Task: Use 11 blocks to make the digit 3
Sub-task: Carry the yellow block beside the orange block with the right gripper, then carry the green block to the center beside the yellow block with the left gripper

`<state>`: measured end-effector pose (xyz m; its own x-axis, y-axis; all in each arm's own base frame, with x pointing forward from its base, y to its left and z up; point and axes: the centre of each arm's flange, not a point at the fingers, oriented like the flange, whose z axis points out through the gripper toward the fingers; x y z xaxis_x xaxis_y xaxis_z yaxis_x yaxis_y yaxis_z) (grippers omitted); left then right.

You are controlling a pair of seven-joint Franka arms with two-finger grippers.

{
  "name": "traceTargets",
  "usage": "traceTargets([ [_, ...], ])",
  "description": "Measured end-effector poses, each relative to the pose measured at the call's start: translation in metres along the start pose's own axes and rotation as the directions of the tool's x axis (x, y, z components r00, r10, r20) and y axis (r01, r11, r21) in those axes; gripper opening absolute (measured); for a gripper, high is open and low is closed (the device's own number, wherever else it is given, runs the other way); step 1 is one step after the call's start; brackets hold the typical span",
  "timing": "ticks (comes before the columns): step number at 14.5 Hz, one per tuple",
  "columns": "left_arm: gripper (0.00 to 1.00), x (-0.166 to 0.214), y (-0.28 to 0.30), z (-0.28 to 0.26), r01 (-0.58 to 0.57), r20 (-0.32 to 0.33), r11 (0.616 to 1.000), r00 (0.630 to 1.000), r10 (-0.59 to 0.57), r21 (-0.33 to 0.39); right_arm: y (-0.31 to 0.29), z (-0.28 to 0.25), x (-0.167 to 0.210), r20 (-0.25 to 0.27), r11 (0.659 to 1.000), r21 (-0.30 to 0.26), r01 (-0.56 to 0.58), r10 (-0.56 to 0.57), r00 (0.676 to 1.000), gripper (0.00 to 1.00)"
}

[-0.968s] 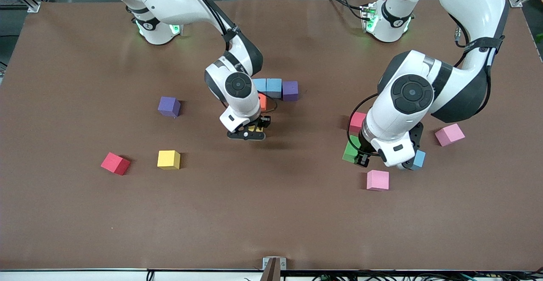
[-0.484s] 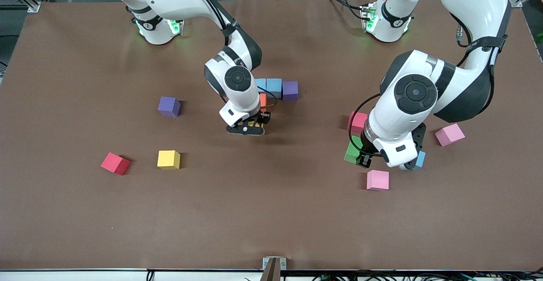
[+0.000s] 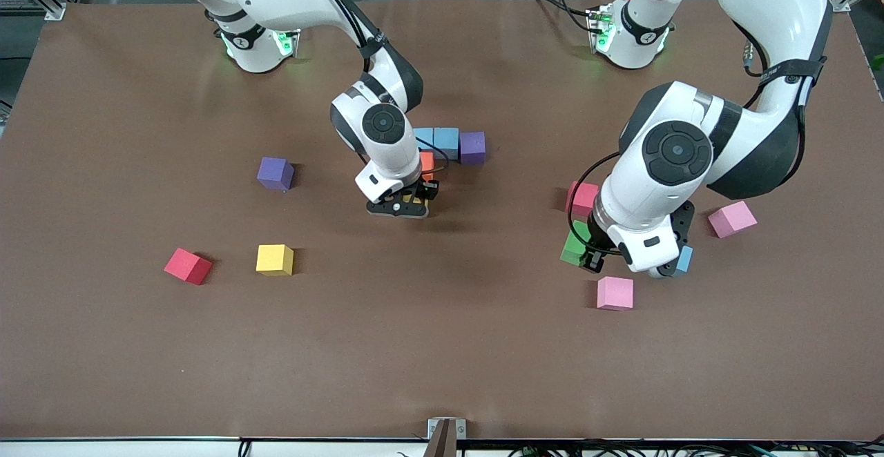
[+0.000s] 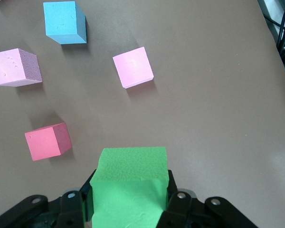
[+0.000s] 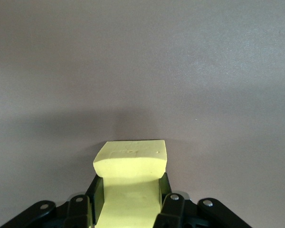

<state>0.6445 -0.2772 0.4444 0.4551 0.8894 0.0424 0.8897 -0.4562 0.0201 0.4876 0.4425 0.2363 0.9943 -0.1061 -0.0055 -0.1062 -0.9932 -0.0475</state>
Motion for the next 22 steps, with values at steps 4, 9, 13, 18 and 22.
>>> traceTargets([
  [4,0.56,-0.003,0.0,0.0,-0.004,0.0,1.0,1.0,0.004,0.0,-0.001,0.008,-0.009,-0.007,1.0,0.008,-0.001,0.001,1.0,0.49],
  [9,0.56,0.0,0.0,0.0,0.0,0.0,1.0,1.0,0.0,0.0,-0.002,0.01,-0.017,-0.013,1.0,0.016,-0.008,0.009,1.0,0.49],
  [13,0.56,0.004,-0.002,0.001,-0.002,-0.002,1.0,1.0,0.002,0.015,-0.004,0.01,-0.02,-0.012,1.0,0.015,-0.007,0.007,1.0,0.49],
  [18,0.56,0.004,-0.006,0.007,-0.018,-0.005,0.998,1.0,0.018,0.053,-0.005,0.01,-0.023,-0.01,1.0,0.013,-0.005,0.005,1.0,0.49],
  [22,0.56,0.0,-0.012,0.025,-0.011,-0.006,0.996,1.0,0.011,0.091,-0.005,0.01,-0.024,-0.008,1.0,0.011,-0.004,0.004,1.0,0.49],
])
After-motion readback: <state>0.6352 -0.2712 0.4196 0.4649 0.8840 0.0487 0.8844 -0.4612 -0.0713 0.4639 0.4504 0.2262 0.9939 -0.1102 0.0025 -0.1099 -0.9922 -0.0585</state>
